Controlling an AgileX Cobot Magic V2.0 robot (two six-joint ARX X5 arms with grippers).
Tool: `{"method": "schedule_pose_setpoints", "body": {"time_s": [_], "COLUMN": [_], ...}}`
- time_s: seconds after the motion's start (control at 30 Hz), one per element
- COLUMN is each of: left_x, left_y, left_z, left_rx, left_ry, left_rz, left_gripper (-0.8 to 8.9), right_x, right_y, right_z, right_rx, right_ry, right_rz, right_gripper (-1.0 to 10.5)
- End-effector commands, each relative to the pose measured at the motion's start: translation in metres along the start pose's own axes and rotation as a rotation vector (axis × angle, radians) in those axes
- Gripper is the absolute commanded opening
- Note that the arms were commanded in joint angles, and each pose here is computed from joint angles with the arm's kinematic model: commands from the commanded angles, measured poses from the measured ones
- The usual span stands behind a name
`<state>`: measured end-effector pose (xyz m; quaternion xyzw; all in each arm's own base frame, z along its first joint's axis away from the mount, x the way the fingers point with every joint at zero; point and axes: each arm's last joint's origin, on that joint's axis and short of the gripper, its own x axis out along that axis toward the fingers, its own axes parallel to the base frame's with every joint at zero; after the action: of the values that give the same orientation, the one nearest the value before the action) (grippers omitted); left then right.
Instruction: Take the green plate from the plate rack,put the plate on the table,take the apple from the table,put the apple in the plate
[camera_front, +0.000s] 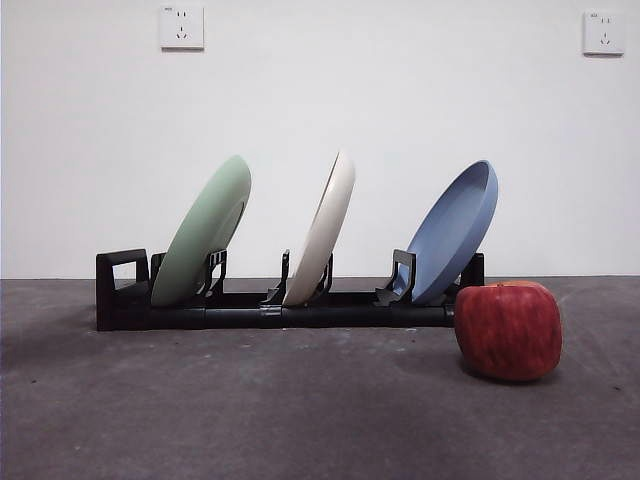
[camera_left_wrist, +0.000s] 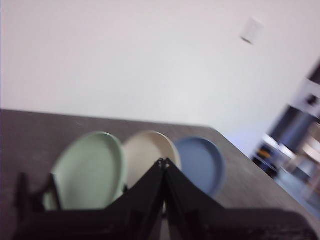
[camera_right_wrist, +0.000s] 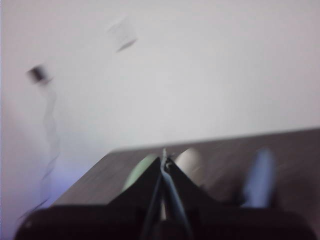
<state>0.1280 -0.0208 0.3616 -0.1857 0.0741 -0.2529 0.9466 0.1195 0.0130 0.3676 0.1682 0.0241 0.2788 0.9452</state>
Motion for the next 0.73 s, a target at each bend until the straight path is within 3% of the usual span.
{"method": "schedule_pose_setpoints", "body": {"time_s": [0.03,0.17,0.3,0.6,0.67,0.73], "left_x": [0.013,0.034,0.058,0.110,0.117,0.123], "left_y": [-0.003,-0.002,0.004,0.023,0.024,0.026], "left_z": [0.020,0.042,0.055,0.050,0.045,0.042], "left_rx": [0.018,0.037,0.047,0.012,0.005,0.002], "left_ry": [0.090,0.243,0.395,0.623,0.647,0.660], "left_rz": [-0.042,-0.064,-0.045,-0.049,-0.055,-0.057], "left_gripper": [-0.04,-0.04,-0.04,0.18,1.76,3.82], "right_x": [0.020,0.049,0.080,0.145,0.154,0.161], "right_y": [-0.004,-0.009,-0.009,0.003,0.003,0.003], "right_z": [0.016,0.035,0.046,0.042,0.041,0.041], "right_rx": [0.059,0.135,0.149,0.004,-0.016,-0.016], "right_ry": [0.112,0.257,0.410,0.703,0.740,0.767], "right_rz": [0.083,0.113,0.123,-0.044,-0.078,-0.084], "right_gripper": [0.0,0.0,0.0,0.3,1.8,4.3]}}
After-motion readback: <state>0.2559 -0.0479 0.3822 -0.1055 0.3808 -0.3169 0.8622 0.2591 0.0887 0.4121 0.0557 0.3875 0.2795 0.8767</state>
